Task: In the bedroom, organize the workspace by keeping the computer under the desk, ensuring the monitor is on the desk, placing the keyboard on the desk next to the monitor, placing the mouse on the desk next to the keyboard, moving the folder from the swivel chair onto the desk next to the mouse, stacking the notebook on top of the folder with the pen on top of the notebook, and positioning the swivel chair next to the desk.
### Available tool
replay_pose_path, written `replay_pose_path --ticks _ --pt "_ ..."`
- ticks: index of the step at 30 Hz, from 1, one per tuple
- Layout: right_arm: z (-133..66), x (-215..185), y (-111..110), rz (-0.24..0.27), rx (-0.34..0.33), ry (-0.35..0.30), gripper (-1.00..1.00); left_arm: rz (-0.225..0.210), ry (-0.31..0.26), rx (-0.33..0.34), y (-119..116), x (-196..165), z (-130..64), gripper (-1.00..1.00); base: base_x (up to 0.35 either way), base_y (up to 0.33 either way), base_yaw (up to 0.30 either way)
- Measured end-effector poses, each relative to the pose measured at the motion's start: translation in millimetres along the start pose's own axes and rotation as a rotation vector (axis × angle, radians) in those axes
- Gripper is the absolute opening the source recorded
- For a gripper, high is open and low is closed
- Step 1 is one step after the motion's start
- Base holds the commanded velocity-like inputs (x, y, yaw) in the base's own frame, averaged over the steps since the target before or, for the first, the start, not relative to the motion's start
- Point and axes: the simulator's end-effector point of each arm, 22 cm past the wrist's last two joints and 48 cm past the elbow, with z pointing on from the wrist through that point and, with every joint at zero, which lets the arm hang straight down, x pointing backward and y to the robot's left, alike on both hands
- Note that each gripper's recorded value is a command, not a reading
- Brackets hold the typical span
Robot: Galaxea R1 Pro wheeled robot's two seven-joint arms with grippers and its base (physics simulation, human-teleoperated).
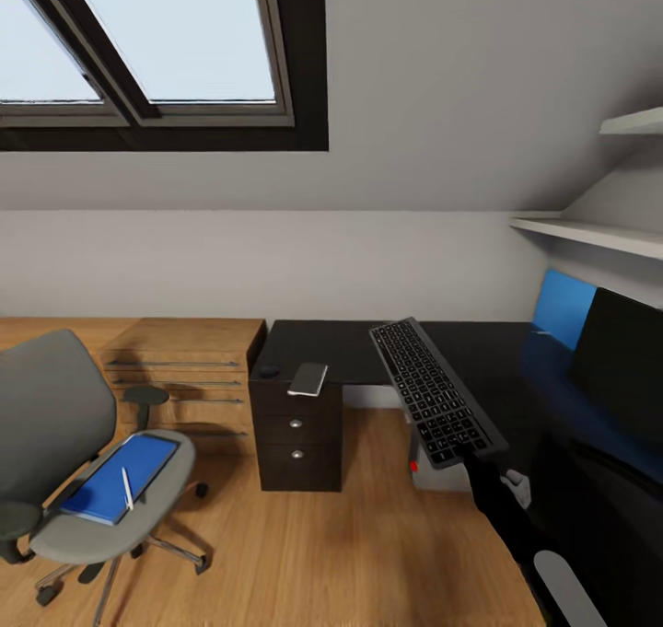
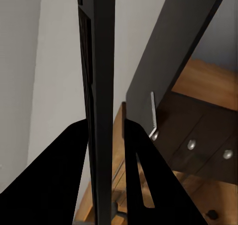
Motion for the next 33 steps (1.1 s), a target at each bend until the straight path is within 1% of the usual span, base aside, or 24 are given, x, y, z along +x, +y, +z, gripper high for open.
replay_pose_path --ticks 5,17,22,27,33 --pt "0.1 1 0 0.001 -0.001 0.001 -1.0 0.0 0.0 0.0 0 0 0.0 1.0 -0.311 -0.086 0.0" --pt "0.2 2 1 0.007 -0.002 0.004 -1.0 -0.002 0.001 -0.002 2 0 0.4 1.0 -0.313 -0.021 0.0" --pt "0.2 3 0 0.008 0.0 0.005 -1.0 -0.008 0.003 -0.007 4 -1 1.0 1.0 -0.256 -0.233 0.0" --pt "-1.7 5 -14 0.014 0.027 0.01 -1.0 -0.006 0.01 -0.011 6 3 1.9 1.0 -0.256 -0.244 0.0" --pt "-2.0 5 -16 0.015 0.031 0.012 -1.0 -0.005 0.011 -0.011 6 4 2.1 1.0 -0.258 -0.235 0.0"
